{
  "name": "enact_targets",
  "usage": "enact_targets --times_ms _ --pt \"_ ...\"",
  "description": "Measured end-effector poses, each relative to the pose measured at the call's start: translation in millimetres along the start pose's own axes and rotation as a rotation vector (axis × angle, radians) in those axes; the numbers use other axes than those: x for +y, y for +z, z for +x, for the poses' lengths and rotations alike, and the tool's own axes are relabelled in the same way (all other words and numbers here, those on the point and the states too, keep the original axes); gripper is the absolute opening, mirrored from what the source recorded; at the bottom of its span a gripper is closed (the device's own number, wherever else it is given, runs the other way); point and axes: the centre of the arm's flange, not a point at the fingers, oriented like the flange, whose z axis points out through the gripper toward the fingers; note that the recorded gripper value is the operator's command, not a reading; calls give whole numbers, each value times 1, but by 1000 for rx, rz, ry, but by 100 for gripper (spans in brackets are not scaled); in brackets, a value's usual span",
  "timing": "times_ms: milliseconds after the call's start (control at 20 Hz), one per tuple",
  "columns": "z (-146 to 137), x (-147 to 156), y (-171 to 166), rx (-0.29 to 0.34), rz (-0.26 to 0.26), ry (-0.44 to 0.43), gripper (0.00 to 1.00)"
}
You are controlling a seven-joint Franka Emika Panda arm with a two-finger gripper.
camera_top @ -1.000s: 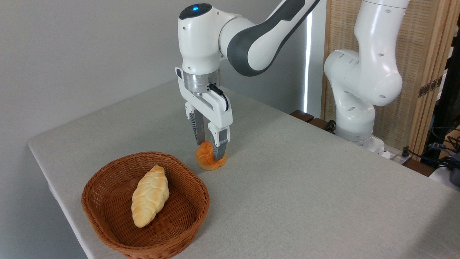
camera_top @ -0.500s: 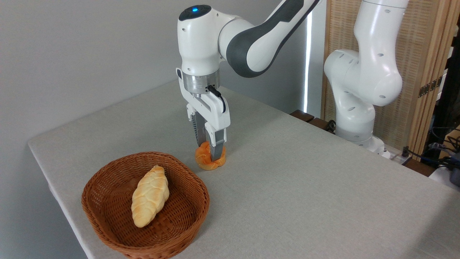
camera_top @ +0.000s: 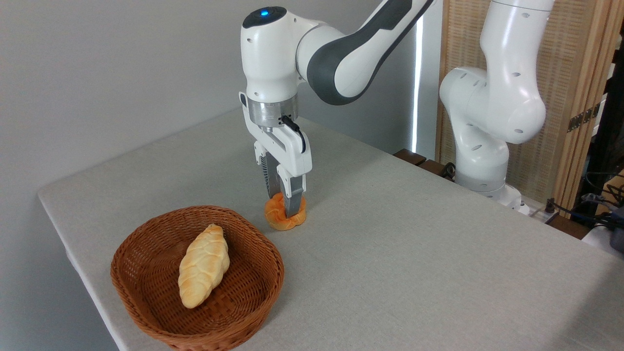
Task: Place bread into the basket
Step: 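Close the gripper around the orange bread roll, then lift the roll and carry it over the wicker basket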
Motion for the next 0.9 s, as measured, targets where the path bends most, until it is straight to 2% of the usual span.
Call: enact_targets --times_ms 650,900 --pt "1 1 -1 2 2 4 40" --pt "16 -3 -31 49 35 15 40"
